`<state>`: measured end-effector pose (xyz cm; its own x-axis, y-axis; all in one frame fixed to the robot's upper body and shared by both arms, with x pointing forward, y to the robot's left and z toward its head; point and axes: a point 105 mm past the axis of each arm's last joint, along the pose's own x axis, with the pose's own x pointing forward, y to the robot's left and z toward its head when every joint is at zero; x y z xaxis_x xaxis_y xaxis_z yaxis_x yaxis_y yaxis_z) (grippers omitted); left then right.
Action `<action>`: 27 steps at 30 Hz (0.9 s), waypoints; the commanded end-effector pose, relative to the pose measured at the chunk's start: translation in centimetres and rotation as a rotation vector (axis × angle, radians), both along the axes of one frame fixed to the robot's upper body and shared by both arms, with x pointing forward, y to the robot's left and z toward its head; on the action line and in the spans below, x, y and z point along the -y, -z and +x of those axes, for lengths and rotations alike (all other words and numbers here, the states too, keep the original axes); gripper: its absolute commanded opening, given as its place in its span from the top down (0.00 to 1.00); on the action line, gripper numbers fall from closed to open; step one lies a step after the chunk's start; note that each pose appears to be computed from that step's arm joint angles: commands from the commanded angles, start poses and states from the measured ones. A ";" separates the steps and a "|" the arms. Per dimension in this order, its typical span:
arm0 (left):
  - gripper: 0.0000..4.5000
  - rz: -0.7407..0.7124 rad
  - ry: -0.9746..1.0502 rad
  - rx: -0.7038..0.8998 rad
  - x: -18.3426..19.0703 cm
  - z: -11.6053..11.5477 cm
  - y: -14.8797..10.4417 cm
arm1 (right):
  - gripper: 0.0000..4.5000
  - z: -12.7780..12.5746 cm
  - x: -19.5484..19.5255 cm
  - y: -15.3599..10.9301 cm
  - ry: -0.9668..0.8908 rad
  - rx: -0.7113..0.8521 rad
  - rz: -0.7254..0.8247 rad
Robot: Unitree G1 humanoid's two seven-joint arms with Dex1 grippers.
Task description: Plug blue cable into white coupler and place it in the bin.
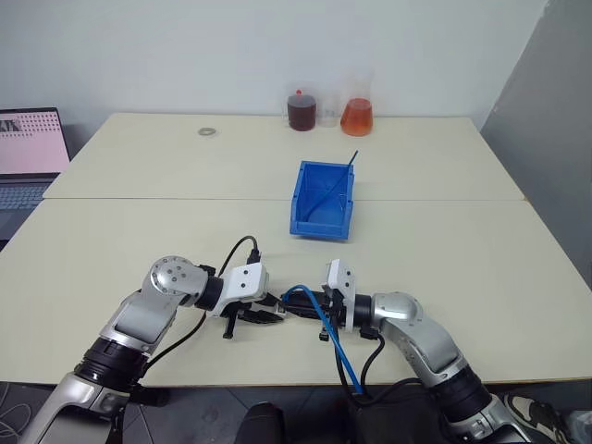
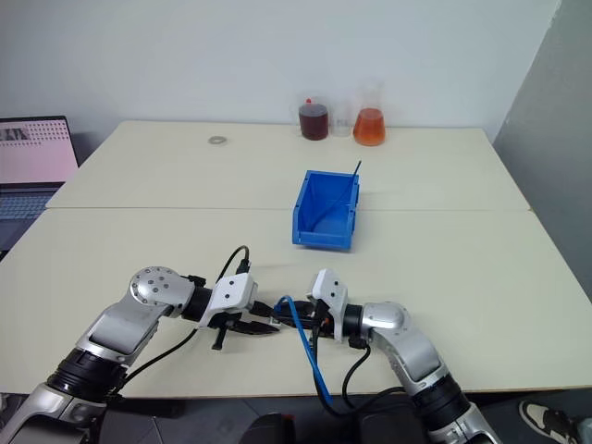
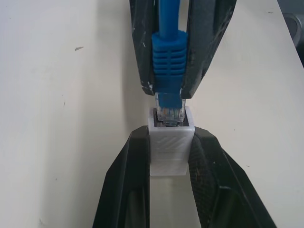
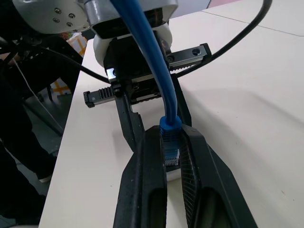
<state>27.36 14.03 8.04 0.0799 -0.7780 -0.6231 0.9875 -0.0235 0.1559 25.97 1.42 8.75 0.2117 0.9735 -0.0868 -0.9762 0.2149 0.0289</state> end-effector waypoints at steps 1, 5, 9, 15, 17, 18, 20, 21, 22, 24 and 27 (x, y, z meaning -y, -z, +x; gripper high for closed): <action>0.82 -0.008 0.005 0.009 -0.5 -0.1 -0.4 | 0.98 -0.1 0.0 -1.0 0.031 0.005 0.046; 0.82 -0.006 -0.002 0.010 -0.7 0.0 -0.3 | 0.98 0.2 0.0 -1.3 0.069 0.022 0.071; 0.82 -0.022 -0.026 0.005 -0.9 0.1 -0.3 | 0.98 0.5 0.1 -1.9 0.102 0.067 0.090; 0.82 -0.034 -0.040 -0.001 -1.1 0.2 -0.2 | 0.98 0.7 0.6 -2.9 0.130 0.141 0.110; 0.82 -0.038 -0.044 -0.006 -1.2 0.2 -0.2 | 0.98 0.7 0.8 -3.1 0.138 0.161 0.117; 0.82 -0.040 -0.044 -0.007 -1.2 0.2 -0.1 | 0.98 0.7 0.9 -3.2 0.139 0.164 0.119; 0.82 -0.042 -0.045 -0.012 -1.2 0.1 -0.1 | 0.98 0.4 0.5 -2.9 0.127 0.158 0.121; 0.82 -0.047 -0.048 -0.016 -1.2 0.1 -0.2 | 0.98 0.1 0.3 -2.7 0.113 0.156 0.118; 0.82 -0.051 -0.050 -0.019 -1.2 0.2 -0.2 | 0.98 -0.2 0.0 -2.5 0.100 0.142 0.119; 0.82 -0.055 -0.053 -0.021 -1.2 0.2 -0.3 | 0.98 -0.6 -0.3 -2.1 0.081 0.126 0.118; 0.82 -0.060 -0.051 -0.025 -1.2 0.3 -0.4 | 0.98 -1.1 -0.8 -1.4 0.049 0.094 0.107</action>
